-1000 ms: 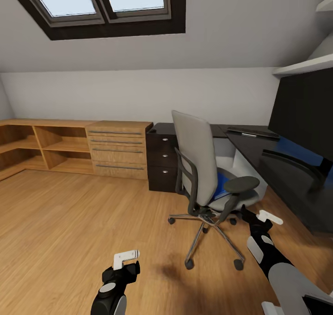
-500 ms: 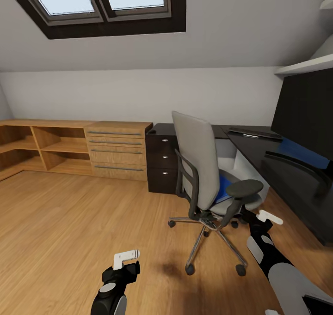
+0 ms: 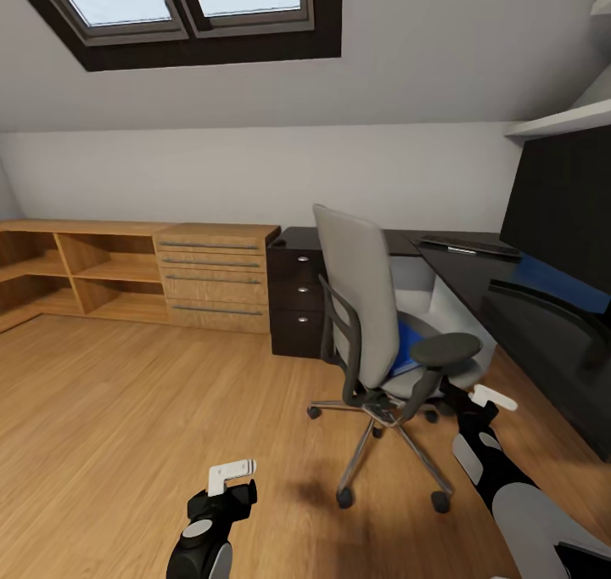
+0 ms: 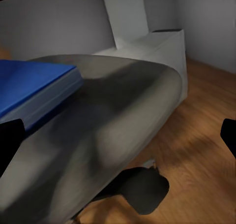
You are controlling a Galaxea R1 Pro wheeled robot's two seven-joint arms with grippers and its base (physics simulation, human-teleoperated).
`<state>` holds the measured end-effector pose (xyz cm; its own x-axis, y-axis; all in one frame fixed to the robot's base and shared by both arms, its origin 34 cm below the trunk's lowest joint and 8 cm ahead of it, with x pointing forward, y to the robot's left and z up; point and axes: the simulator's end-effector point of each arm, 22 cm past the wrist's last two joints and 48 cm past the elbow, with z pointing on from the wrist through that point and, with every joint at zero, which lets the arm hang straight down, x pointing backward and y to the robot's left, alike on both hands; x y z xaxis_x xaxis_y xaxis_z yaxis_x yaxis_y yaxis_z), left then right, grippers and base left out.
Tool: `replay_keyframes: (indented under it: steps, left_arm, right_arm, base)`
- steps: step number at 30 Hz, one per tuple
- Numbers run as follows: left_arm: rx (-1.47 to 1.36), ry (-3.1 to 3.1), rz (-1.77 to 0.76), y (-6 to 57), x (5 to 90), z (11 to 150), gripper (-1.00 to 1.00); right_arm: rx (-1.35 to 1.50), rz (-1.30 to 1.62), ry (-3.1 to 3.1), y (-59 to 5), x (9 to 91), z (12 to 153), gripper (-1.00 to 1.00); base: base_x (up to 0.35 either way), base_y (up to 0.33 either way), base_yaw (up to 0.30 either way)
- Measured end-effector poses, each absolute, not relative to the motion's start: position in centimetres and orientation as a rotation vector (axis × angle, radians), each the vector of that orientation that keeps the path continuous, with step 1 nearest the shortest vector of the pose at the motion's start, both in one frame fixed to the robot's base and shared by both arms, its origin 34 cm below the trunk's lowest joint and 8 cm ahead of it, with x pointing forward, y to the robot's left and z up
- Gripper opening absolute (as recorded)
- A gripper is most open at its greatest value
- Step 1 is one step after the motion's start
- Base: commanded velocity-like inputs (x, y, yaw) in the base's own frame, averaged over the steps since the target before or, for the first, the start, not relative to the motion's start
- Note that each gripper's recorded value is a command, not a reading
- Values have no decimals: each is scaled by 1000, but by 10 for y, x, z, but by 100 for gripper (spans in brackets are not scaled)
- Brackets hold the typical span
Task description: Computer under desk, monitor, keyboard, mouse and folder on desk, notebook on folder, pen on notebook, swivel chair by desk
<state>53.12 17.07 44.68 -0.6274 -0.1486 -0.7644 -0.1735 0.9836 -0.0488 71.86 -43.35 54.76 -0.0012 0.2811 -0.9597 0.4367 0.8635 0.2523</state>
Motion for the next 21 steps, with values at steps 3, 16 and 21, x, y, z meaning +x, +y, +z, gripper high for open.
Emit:
replay_keyframes:
  steps: [3,16,21]
  left_arm:
    - [-224,2259,37,171,531,447,100]
    - [-223,2260,37,171,531,446,100]
    - [-223,2260,37,171,531,447,100]
  right_arm:
    - [520,-92,1598,-422,724,551,100]
    - [334,-72,1628,-389,734,554,100]
    - [252,-60,1644,-368,738,553,100]
  base:
    - [0,0,0]
    - [-91,84,0]
    - [-5,5,0]
